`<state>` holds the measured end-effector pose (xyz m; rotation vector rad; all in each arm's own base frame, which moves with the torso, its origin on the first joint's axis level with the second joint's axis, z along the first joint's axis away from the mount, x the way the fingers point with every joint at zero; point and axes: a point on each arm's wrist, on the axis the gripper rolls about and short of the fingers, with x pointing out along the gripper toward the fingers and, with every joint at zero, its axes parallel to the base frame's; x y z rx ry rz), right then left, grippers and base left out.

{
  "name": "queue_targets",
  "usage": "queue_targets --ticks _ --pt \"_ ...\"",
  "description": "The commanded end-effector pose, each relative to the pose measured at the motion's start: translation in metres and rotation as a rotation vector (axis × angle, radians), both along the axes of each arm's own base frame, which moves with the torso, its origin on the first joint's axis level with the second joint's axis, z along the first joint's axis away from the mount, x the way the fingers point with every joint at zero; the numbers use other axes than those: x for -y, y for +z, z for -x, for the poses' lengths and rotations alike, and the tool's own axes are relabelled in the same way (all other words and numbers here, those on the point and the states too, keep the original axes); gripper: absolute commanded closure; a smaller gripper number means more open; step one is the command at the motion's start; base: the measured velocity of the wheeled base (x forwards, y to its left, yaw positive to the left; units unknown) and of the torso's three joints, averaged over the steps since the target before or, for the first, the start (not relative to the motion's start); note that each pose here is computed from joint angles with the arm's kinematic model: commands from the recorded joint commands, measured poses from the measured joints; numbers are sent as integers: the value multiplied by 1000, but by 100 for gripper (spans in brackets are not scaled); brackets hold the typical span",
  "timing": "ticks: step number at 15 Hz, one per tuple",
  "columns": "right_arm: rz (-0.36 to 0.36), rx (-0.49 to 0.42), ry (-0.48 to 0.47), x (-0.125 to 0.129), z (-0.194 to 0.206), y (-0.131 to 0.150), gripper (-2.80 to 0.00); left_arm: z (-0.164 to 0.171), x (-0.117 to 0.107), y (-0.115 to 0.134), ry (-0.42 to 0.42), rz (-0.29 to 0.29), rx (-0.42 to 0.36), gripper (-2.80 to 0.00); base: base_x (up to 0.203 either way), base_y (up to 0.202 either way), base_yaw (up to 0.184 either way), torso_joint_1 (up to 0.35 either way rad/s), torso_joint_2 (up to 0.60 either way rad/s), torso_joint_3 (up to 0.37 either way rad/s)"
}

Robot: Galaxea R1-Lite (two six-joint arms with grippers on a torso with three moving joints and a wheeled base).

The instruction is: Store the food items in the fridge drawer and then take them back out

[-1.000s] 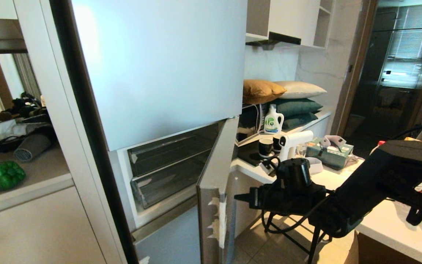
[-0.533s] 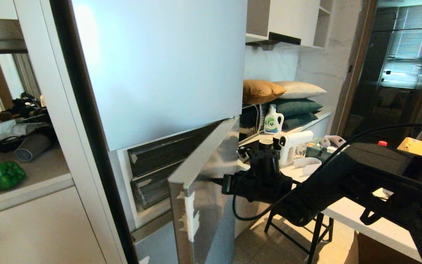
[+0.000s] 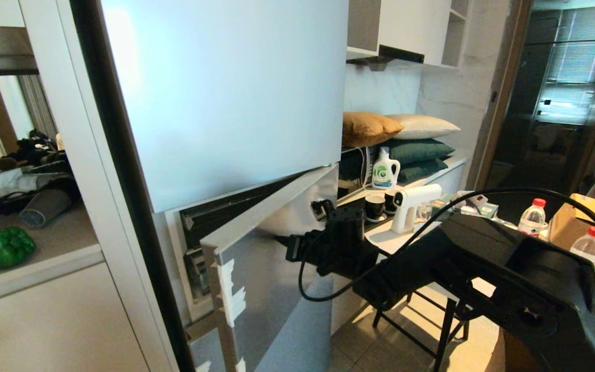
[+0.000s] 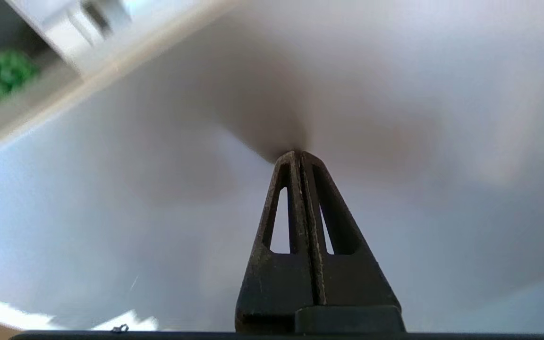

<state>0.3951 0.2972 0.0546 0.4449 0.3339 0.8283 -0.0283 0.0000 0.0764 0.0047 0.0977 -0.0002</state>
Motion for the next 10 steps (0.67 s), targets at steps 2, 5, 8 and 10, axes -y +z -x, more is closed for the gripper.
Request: queue_targets --ticks 2,5,8,10 --pt "-2 106 19 -15 2 -10 0 0 0 0 0 0 1 0 0 0 0 0 0 0" --pt "43 207 33 -27 0 -17 0 0 0 0 0 0 1 0 0 0 0 0 0 0" --pt "24 261 -31 -39 -12 -20 0 0 0 0 0 0 0 0 0 0 0 0 0 0" --pt "19 273 -57 -44 -13 -22 0 0 0 0 1 0 1 0 0 0 0 0 0 0"
